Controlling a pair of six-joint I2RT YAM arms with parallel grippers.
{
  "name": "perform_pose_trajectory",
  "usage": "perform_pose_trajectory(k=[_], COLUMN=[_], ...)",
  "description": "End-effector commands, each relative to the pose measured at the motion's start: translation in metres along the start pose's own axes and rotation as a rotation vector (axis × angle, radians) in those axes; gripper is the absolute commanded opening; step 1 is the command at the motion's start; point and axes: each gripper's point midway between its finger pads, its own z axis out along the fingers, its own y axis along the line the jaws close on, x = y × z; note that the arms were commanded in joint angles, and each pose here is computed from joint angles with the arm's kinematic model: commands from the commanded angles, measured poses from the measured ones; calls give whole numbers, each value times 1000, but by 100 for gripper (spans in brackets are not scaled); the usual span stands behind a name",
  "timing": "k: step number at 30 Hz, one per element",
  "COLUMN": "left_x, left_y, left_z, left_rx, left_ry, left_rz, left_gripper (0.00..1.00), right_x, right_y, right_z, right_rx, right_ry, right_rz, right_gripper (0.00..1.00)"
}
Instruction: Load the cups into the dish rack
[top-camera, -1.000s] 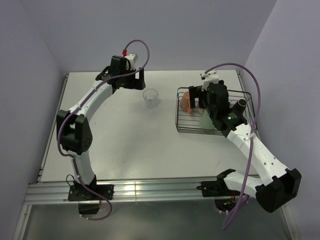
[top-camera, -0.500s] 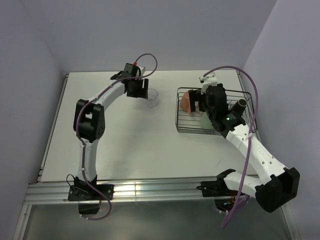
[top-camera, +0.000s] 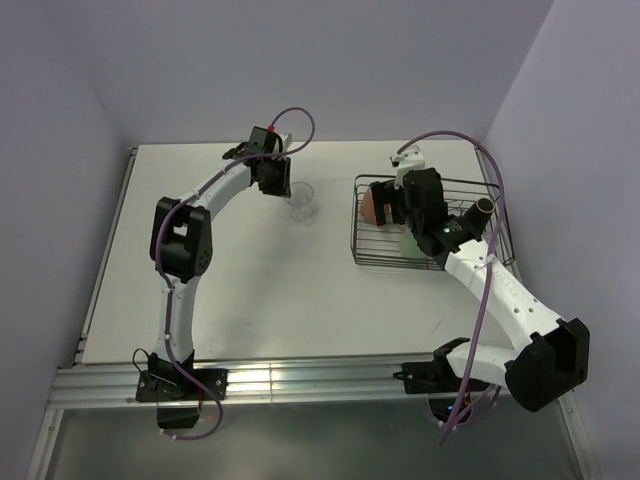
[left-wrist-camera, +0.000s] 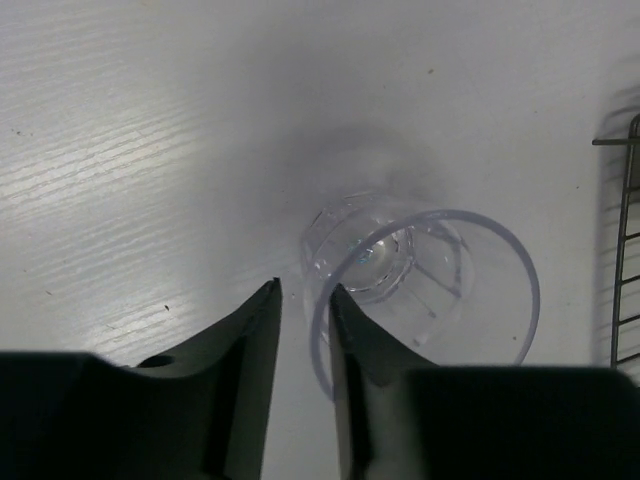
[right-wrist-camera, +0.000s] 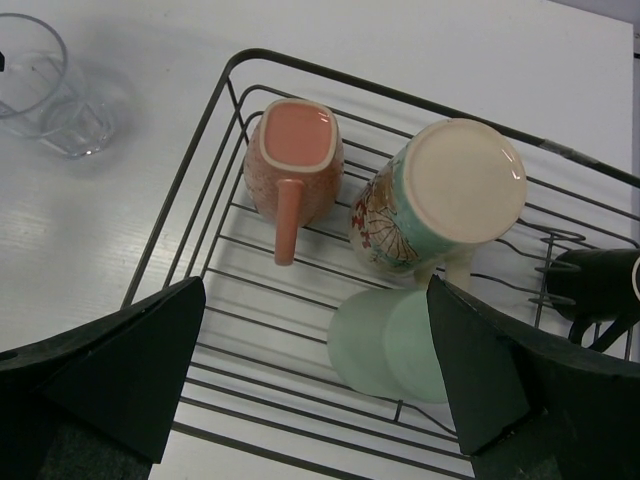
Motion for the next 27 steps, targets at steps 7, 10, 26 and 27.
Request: perform_pose_trajectory(k=[7, 10, 26, 27], left_x=[-9, -15, -91, -85], left_y=[-21, -27, -19, -20], left_z=[-18, -39, -299, -315], left_rx=[100, 158, -16, -18], left_ry=[-8, -3, -670, -717], left_rz=[-17, -29, 273, 282], left_gripper=[3, 0, 0, 0], right_x=[-16, -24, -91, -102], right_y=[-4, -12, 31, 37], right_z=[-2, -6, -49, -53], right_rx=[-5, 2, -385, -428], right_ry=[-15, -20, -19, -37], right_rz=[10, 11, 142, 148], right_gripper=[100, 100, 100, 100])
